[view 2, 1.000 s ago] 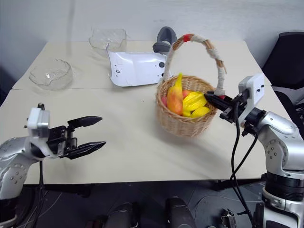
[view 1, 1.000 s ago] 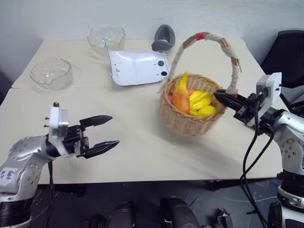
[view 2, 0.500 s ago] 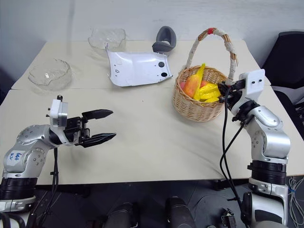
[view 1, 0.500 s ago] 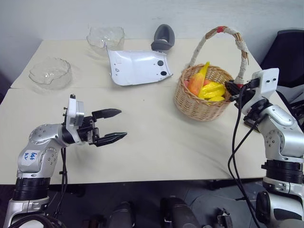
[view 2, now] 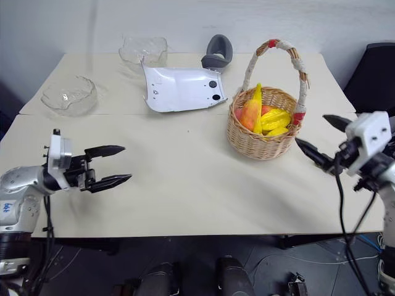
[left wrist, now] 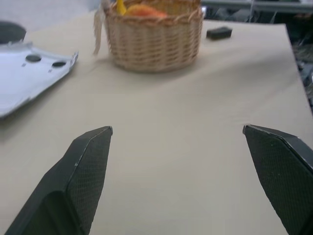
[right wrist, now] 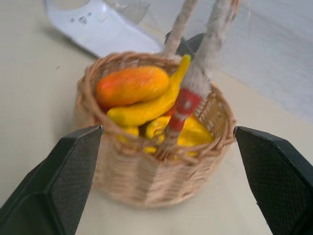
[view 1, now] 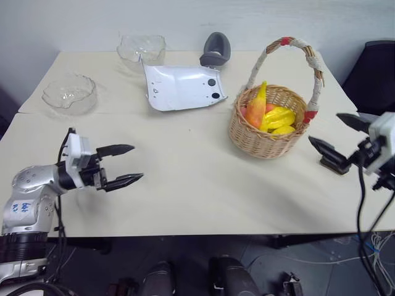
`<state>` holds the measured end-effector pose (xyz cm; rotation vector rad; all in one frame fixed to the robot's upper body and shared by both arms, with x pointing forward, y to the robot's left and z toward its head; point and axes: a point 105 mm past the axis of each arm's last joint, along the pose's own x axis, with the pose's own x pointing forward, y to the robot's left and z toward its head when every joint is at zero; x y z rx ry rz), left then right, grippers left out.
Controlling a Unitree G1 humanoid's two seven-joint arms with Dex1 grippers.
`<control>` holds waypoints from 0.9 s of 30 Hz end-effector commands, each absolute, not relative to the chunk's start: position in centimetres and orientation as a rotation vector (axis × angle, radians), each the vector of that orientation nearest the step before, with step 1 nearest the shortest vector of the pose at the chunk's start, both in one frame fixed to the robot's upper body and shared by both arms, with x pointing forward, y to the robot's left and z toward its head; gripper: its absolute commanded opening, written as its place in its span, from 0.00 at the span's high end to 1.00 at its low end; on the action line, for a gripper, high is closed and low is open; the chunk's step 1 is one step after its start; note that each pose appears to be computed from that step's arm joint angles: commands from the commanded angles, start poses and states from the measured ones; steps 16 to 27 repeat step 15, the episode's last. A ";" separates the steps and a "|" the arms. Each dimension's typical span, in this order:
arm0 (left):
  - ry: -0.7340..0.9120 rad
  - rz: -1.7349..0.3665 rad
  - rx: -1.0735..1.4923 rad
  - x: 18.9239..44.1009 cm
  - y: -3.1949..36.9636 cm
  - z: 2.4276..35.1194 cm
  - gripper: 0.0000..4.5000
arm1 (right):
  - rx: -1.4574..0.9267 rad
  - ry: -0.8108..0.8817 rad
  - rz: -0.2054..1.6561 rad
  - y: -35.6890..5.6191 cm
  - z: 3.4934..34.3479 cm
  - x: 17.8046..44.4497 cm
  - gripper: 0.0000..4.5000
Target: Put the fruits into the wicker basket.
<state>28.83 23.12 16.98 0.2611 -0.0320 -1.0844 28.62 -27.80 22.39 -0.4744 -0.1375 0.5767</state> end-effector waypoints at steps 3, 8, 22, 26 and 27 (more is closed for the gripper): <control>0.080 -1.021 0.397 26.5 25.6 14.3 0.00 | -0.618 0.000 0.875 -27.1 18.4 24.5 0.02; 0.085 -0.884 0.407 25.5 26.9 13.0 0.00 | -0.529 -0.051 1.061 -21.3 14.8 24.3 0.02; 0.077 -0.850 0.431 25.3 25.8 12.5 0.00 | -0.452 -0.125 1.123 -16.7 12.7 27.0 0.02; 0.077 -0.850 0.431 25.3 25.8 12.5 0.00 | -0.452 -0.125 1.123 -16.7 12.7 27.0 0.02; 0.077 -0.850 0.431 25.3 25.8 12.5 0.00 | -0.452 -0.125 1.123 -16.7 12.7 27.0 0.02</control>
